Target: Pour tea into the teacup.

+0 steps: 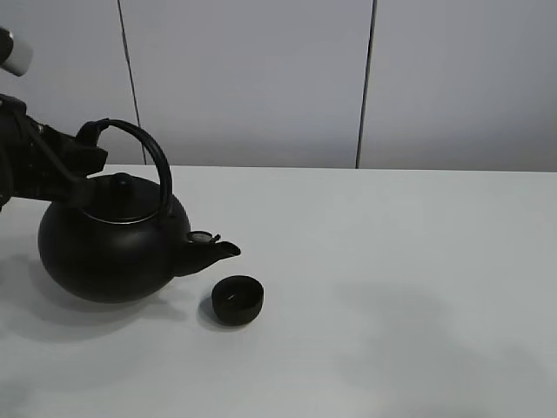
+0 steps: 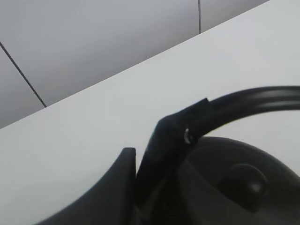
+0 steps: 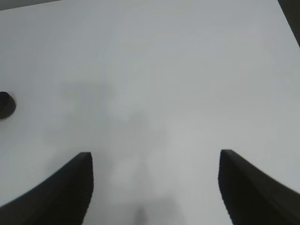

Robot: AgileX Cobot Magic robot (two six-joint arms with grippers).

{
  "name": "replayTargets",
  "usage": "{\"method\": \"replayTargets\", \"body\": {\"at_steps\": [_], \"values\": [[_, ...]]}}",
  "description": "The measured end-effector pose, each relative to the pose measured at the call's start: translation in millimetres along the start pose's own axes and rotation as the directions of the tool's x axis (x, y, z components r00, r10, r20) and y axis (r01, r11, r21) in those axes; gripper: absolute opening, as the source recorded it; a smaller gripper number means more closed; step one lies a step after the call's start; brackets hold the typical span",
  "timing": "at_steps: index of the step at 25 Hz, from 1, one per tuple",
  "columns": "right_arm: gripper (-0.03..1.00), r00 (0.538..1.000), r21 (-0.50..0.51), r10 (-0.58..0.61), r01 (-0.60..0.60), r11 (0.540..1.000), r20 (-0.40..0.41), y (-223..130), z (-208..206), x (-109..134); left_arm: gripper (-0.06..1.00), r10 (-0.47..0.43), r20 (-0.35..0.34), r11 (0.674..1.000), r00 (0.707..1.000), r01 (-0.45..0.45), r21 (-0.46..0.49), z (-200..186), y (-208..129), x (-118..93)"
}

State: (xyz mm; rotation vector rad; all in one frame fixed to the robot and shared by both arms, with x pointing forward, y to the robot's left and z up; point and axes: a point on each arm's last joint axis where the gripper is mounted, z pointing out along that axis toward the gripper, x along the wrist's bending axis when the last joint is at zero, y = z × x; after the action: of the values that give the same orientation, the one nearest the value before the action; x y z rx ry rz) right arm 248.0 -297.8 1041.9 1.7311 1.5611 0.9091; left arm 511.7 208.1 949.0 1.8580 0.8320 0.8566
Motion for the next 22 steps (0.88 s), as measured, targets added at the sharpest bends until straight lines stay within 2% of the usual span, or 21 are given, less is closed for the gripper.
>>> {"method": "replayTargets", "body": {"at_steps": [22], "values": [[0.52,1.000,0.000,0.000,0.000,1.000,0.000,0.0,0.0,0.0,0.15,-0.021,-0.018,0.999,1.000,0.021,0.048,-0.1,-4.4,1.5]]}}
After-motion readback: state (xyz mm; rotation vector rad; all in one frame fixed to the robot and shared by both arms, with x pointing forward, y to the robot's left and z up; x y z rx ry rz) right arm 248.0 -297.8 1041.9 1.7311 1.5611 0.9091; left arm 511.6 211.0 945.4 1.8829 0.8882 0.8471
